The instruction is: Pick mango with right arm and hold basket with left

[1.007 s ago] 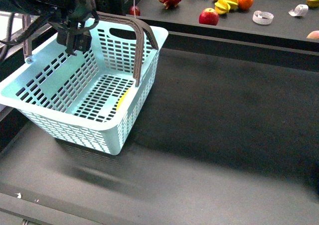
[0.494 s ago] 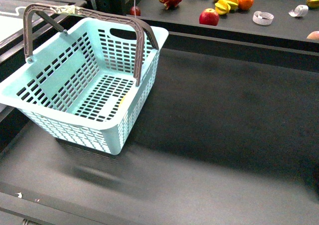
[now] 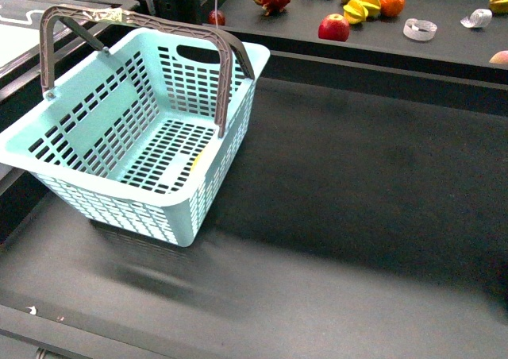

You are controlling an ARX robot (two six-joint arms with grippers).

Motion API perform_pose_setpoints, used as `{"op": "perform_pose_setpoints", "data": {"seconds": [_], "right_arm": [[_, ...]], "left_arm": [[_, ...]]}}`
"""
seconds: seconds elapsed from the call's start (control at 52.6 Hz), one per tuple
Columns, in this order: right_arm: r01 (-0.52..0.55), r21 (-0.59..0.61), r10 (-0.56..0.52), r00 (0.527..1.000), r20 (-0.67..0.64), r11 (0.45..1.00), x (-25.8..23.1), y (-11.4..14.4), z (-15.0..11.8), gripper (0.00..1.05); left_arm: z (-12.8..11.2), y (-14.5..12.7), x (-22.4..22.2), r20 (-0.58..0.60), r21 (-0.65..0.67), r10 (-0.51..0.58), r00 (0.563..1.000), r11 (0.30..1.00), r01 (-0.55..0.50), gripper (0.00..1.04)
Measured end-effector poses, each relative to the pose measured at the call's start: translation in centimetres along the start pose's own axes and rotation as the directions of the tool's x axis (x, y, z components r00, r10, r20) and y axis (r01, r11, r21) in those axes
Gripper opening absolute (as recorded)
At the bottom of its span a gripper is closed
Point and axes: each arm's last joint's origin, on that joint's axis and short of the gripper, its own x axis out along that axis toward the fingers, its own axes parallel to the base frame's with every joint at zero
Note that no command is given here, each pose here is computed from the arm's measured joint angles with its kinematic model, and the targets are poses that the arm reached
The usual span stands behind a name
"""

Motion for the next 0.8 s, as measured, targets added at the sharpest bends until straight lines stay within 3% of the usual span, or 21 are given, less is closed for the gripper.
{"op": "perform_pose_setpoints", "data": {"seconds": [0.247,0.798], "right_arm": [[0.000,0.000,0.000,1.000,0.000,1.000,0.0,0.0,0.0,0.97],[0.001,0.000,-0.001,1.000,0.000,1.000,0.0,0.0,0.0,0.97]], "left_arm": [[-1.6,-0.8,-3.7,-0.005,0.130,0.002,1.000,0.991,-0.001,0.04],[-1.5,-2.0,-8.6,0.005,0.147,0.000,1.000,0.989,0.000,0.04]]}}
